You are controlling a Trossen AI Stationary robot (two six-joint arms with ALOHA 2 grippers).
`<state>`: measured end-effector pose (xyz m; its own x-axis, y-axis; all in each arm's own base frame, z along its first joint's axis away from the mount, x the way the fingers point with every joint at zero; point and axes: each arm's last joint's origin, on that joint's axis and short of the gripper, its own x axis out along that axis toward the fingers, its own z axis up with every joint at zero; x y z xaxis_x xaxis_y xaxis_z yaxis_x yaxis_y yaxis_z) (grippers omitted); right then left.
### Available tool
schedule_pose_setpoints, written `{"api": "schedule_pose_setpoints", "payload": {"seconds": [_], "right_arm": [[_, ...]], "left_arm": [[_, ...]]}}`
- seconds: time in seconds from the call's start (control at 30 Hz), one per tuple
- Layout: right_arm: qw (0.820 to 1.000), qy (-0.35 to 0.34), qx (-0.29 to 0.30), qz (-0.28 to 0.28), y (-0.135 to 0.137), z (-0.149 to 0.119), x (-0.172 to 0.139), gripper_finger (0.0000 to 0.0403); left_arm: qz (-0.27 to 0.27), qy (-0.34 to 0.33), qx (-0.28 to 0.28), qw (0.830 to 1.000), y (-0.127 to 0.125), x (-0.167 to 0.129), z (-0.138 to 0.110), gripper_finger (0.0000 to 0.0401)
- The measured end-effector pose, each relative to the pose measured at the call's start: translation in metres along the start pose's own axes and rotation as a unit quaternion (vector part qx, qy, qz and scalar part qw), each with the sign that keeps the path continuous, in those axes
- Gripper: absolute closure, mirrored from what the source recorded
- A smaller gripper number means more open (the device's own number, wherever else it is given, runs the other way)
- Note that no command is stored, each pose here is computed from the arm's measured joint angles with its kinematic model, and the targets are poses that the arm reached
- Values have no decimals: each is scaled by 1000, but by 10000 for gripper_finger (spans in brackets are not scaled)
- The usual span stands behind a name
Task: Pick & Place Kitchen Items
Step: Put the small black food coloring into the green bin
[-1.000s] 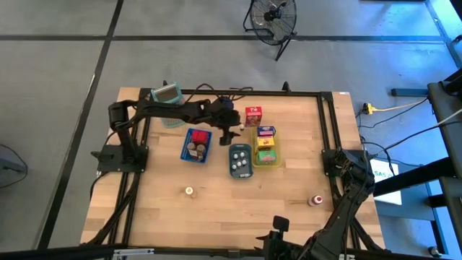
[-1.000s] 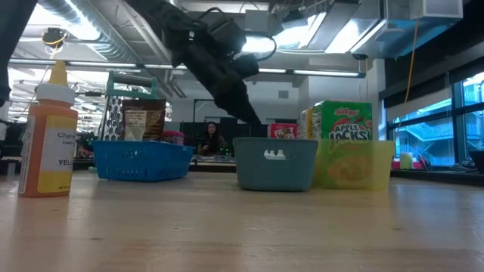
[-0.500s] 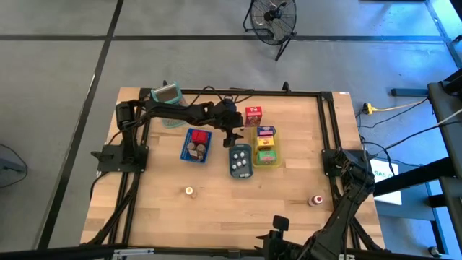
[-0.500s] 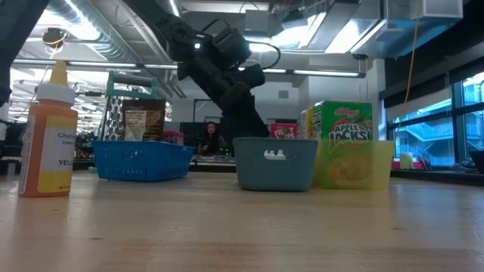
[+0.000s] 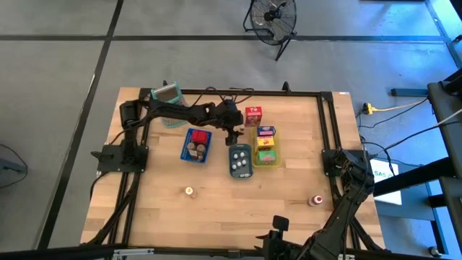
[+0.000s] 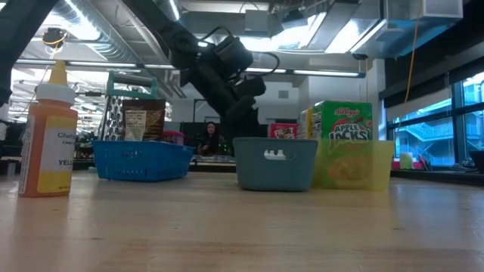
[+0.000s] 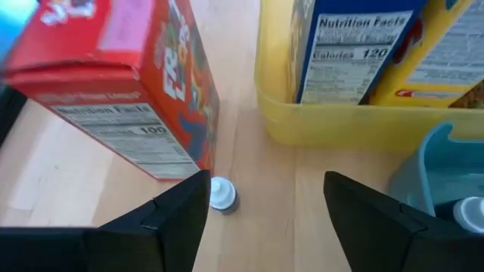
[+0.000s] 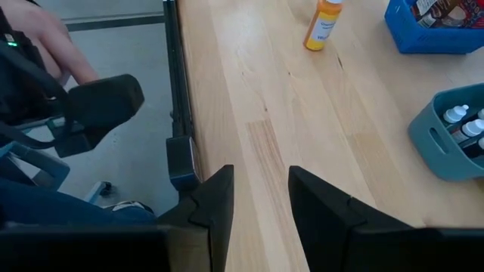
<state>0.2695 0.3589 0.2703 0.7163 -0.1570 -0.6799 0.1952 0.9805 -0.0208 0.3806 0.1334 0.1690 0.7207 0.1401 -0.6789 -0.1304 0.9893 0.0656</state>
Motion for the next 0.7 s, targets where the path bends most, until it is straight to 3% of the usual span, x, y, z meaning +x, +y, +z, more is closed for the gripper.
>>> {"api": "schedule_pose_setpoints", "payload": {"seconds": [0.5,0.7], "right_arm": [[1000,1,-2,-2,0,0,0,272],[1000,1,-2,-2,0,0,0,272]], "left_arm": [[28,5,11,1000,5,5,-3,148],[42,7,-12,999,9,5,-4,148]]}}
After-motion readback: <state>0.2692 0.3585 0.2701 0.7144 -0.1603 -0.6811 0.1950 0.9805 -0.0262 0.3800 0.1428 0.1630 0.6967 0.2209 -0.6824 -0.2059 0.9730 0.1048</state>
